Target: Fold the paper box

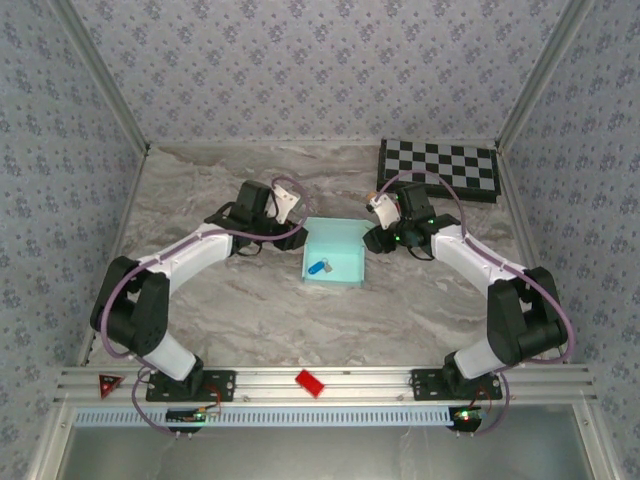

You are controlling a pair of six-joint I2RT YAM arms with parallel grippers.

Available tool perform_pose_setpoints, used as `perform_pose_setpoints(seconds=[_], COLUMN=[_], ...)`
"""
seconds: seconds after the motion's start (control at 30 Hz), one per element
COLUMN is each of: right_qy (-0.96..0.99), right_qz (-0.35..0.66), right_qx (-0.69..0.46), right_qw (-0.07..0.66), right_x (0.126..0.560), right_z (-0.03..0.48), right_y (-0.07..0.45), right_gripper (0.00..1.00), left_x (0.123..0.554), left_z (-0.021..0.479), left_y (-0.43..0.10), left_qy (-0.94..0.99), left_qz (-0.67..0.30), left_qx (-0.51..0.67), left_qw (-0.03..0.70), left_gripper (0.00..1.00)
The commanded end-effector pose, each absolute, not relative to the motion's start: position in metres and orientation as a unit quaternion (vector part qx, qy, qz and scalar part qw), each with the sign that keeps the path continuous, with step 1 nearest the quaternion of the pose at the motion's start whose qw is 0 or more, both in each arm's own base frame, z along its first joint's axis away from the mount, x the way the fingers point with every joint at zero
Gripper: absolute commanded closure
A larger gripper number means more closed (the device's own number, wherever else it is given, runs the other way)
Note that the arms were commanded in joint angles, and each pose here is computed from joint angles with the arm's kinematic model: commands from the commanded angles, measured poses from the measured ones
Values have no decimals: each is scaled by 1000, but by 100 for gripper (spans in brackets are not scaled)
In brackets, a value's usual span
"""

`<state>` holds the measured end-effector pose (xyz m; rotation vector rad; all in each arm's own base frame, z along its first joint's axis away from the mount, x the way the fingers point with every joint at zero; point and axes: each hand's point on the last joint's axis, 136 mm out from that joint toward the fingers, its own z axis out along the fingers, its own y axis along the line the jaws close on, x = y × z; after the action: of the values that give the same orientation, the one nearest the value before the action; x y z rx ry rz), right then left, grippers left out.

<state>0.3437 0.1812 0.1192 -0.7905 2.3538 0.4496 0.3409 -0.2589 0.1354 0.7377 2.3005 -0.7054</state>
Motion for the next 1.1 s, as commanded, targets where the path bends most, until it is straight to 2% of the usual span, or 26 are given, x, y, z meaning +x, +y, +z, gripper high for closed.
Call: perform_pose_setpoints(seconds=[0.0, 0.2, 0.53, 1.07], right_qy=[887, 891, 901, 902], right_qz=[170, 170, 150, 129], right_qx=[-295, -284, -244, -167], right_qw=[311, 310, 327, 377], right_x=[347, 347, 351, 352], right_z=[129, 129, 129, 135], right_y=[180, 181, 177, 171], right_gripper=[64, 70, 74, 78], left_x=[343, 343, 345, 345], left_z=[145, 142, 142, 145], left_y=[-265, -265, -264, -267], left_qy=[860, 863, 867, 881], left_qz=[-280, -281, -290, -268], left_qx=[288, 283, 251, 190], left_qw=[315, 310, 317, 340], left_gripper=[59, 67, 75, 74])
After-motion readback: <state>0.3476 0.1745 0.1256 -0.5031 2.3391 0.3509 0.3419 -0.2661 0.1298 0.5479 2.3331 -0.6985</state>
